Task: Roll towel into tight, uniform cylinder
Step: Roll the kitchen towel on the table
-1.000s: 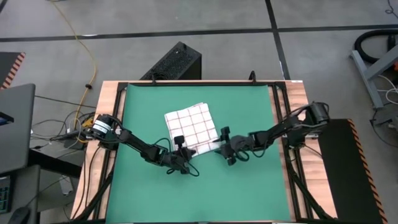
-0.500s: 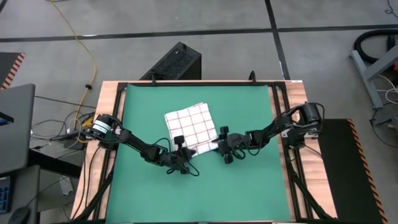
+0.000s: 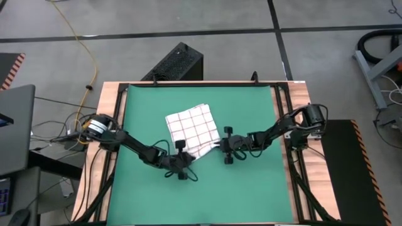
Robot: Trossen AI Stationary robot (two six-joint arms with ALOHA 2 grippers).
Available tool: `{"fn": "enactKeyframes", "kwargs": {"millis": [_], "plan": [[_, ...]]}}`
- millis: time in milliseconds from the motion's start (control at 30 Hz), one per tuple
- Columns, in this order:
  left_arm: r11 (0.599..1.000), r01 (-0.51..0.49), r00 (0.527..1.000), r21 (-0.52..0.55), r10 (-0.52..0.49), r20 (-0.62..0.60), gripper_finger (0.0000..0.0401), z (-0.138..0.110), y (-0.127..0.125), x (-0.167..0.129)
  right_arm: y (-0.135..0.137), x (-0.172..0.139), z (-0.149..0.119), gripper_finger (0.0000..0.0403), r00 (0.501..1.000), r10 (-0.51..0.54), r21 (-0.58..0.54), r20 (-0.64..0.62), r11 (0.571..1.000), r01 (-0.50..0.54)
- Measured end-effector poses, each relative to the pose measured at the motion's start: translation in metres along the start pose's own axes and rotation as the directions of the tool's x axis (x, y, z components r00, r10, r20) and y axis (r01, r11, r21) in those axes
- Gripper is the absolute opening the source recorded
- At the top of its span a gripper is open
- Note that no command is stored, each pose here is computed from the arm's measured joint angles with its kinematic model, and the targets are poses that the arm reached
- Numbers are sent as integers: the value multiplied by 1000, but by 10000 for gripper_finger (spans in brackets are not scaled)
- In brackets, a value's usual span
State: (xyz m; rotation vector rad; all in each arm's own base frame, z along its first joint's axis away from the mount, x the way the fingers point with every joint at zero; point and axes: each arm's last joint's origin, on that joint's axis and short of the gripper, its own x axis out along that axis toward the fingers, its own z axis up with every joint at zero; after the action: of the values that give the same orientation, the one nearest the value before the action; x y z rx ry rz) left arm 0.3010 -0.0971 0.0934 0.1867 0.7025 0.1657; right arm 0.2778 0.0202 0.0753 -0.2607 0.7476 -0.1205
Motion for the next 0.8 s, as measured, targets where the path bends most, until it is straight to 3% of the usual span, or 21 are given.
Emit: {"fn": "enactKeyframes", "kwargs": {"millis": [100, 233, 467, 633, 800], "plan": [[1000, 14, 999, 26, -15, 45, 0, 12, -4, -18, 4, -1, 0, 35, 999, 33, 71, 5, 997, -33], [997, -49, 994, 67, 42, 105, 0, 19, -15, -40, 10, -3, 1, 35, 994, 106, 192, 17, 976, -107], [968, -177, 977, 181, 151, 148, 0, 12, -31, -53, 27, -10, 5, 35, 978, 205, 241, 46, 948, -210], [966, -203, 975, 158, 184, 126, 0, -8, -23, -51, 36, -23, 9, 35, 968, 249, 252, 39, 935, -251], [982, -152, 980, 114, 135, 146, 0, -18, -22, -52, 37, -36, 14, 35, 963, 267, 288, 30, 920, -265]]}}
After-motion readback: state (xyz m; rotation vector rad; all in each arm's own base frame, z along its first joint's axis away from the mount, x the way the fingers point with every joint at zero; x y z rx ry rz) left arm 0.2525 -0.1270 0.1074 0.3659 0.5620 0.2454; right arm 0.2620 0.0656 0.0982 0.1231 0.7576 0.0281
